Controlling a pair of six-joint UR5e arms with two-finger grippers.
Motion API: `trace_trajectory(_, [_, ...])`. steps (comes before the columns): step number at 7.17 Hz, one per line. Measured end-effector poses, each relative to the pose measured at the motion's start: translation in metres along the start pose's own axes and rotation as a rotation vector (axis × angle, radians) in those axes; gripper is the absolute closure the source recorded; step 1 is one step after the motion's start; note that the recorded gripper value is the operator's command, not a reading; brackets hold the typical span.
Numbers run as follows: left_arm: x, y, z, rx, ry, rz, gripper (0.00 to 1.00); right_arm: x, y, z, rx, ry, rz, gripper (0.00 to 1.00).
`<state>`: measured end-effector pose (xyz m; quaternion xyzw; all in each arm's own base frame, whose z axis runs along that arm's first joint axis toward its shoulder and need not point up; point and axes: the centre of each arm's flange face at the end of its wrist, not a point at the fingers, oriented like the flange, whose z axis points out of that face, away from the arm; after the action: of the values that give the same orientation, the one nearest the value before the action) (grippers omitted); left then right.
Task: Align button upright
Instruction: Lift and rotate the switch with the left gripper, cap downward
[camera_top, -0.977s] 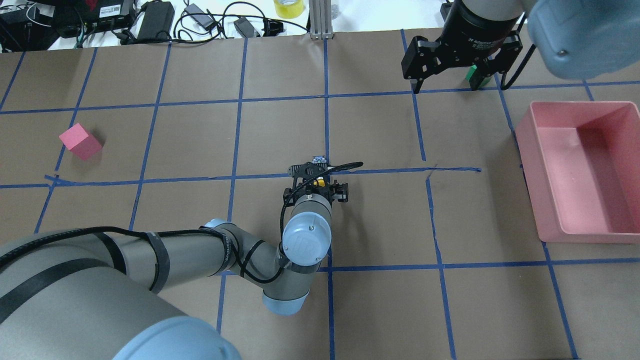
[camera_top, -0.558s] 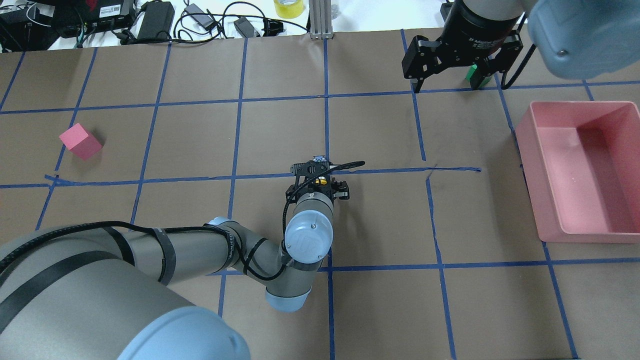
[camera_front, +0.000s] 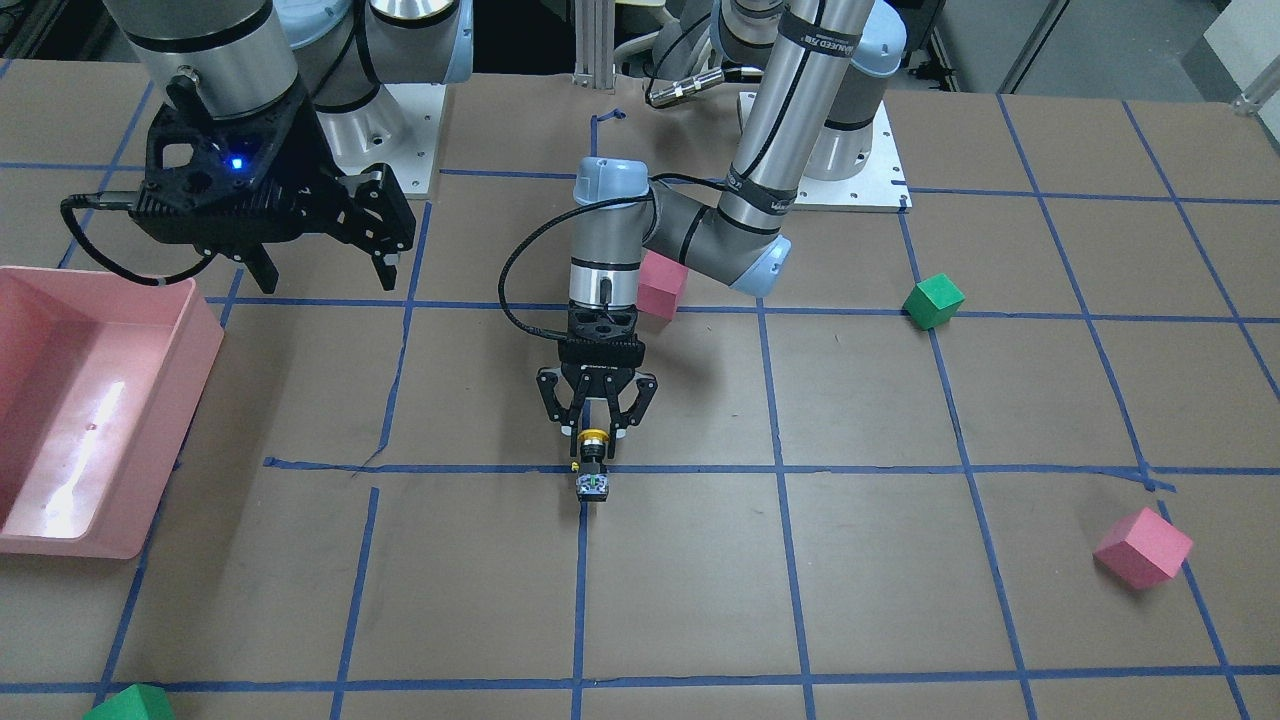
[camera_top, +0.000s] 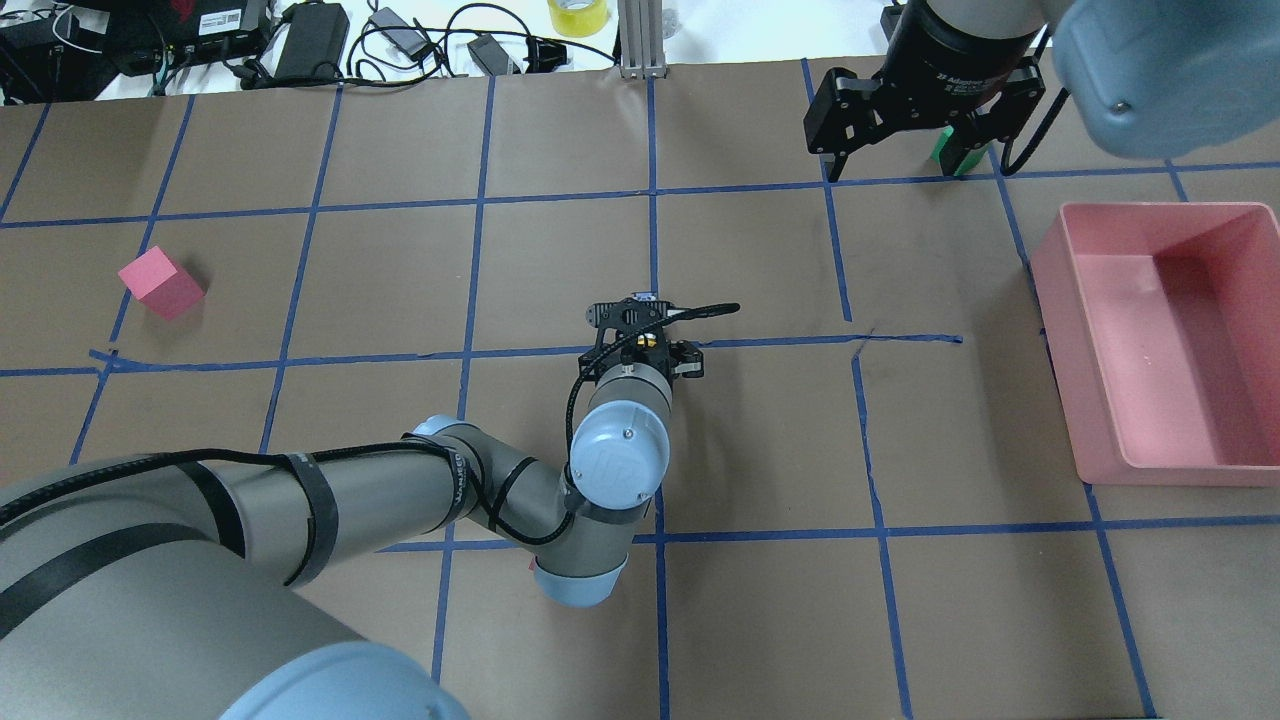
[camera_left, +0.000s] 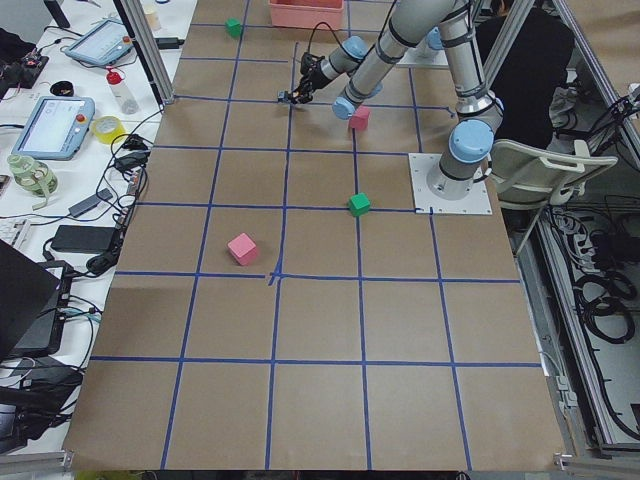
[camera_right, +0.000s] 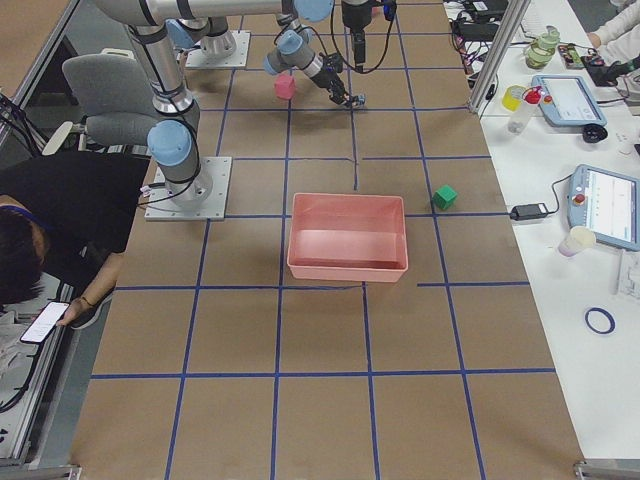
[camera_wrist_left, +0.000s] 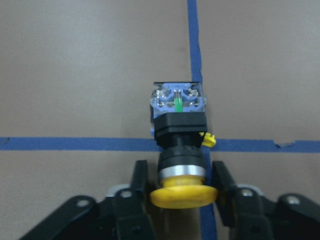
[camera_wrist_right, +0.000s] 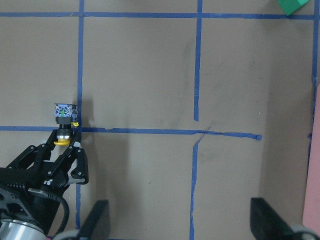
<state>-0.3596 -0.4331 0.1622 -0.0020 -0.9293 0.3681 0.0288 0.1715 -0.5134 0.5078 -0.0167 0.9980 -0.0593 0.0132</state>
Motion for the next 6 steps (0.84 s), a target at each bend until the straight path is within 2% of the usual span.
trace_trajectory(1, [0.001,-0.023,0.000,-0.039,-0.019,0.000,0.93,0.000,0.000,0.000,0.000,0.000,0.000,0.00])
trace_trajectory(3, [-0.010,-0.061,-0.005,-0.193,-0.044,-0.038,1.00,0.000,0.000,0.001,-0.001,0.000,-0.001,0.00])
trace_trajectory(5, [-0.025,-0.090,-0.019,-0.375,-0.063,-0.181,1.00,0.000,0.000,0.001,-0.001,0.000,0.000,0.00])
trace_trajectory(6, [-0.026,-0.102,-0.024,-0.458,-0.076,-0.300,1.00,0.000,-0.001,0.001,-0.001,0.000,0.000,0.00])
